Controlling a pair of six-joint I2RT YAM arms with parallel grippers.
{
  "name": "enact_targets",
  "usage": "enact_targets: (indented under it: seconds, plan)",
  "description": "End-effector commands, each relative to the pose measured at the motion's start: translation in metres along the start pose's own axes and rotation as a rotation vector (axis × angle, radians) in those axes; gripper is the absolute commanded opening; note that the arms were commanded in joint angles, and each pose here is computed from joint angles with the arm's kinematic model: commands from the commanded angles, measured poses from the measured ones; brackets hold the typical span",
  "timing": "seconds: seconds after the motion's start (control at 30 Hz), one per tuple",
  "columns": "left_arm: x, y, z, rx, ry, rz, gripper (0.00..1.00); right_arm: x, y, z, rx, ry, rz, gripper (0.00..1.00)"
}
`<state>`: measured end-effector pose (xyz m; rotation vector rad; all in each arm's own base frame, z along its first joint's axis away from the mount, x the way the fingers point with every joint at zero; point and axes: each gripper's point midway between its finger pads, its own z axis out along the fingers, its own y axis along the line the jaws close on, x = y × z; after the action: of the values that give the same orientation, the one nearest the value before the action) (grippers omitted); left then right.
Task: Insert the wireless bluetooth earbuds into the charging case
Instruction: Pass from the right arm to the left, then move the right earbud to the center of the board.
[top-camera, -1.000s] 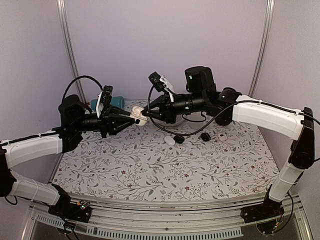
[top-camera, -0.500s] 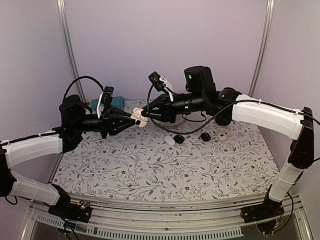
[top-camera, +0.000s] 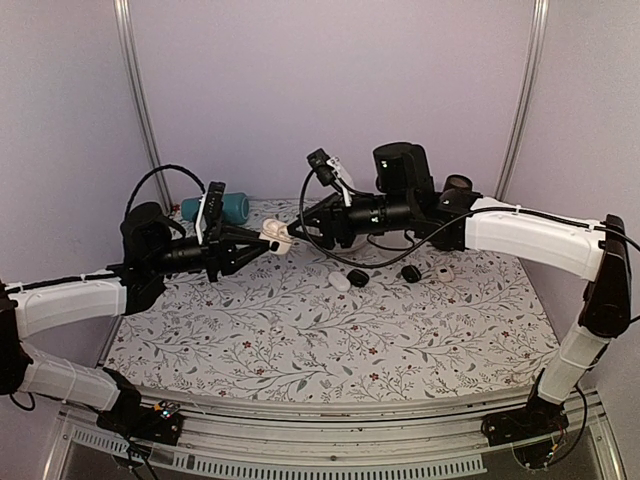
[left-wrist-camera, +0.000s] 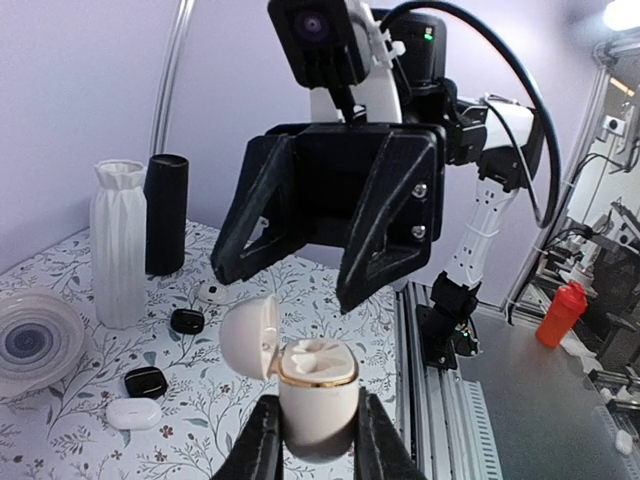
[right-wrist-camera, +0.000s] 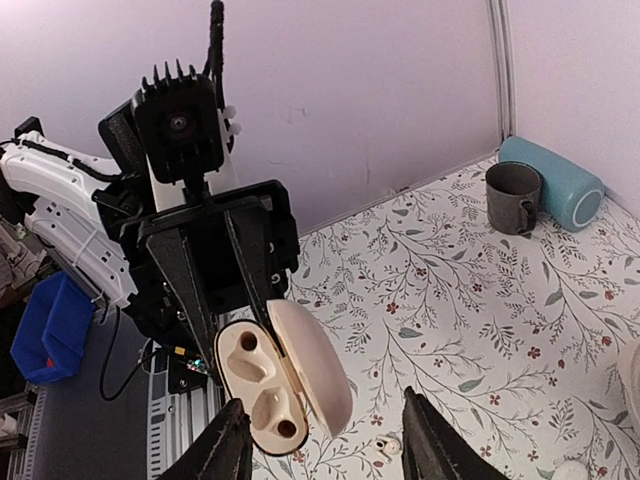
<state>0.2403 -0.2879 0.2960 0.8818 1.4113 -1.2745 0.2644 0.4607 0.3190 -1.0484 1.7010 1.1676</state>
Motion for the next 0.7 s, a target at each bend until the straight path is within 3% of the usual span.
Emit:
enact_targets:
  seconds: [0.0, 0.27, 0.67]
  plan:
    - [-0.013, 0.017, -0.014, -0.112, -0.070, 0.014, 0.00, -0.022, -0.007, -0.021, 0.080, -0.097, -0.004, 0.52]
    - [-0.026, 0.047, -0.043, -0.314, -0.146, 0.008, 0.00, 0.006, -0.036, -0.018, 0.211, -0.083, 0.047, 0.52]
    - [-0.040, 0.070, -0.073, -0.486, -0.182, -0.022, 0.00, 0.099, -0.041, 0.052, 0.177, 0.149, 0.179, 0.40]
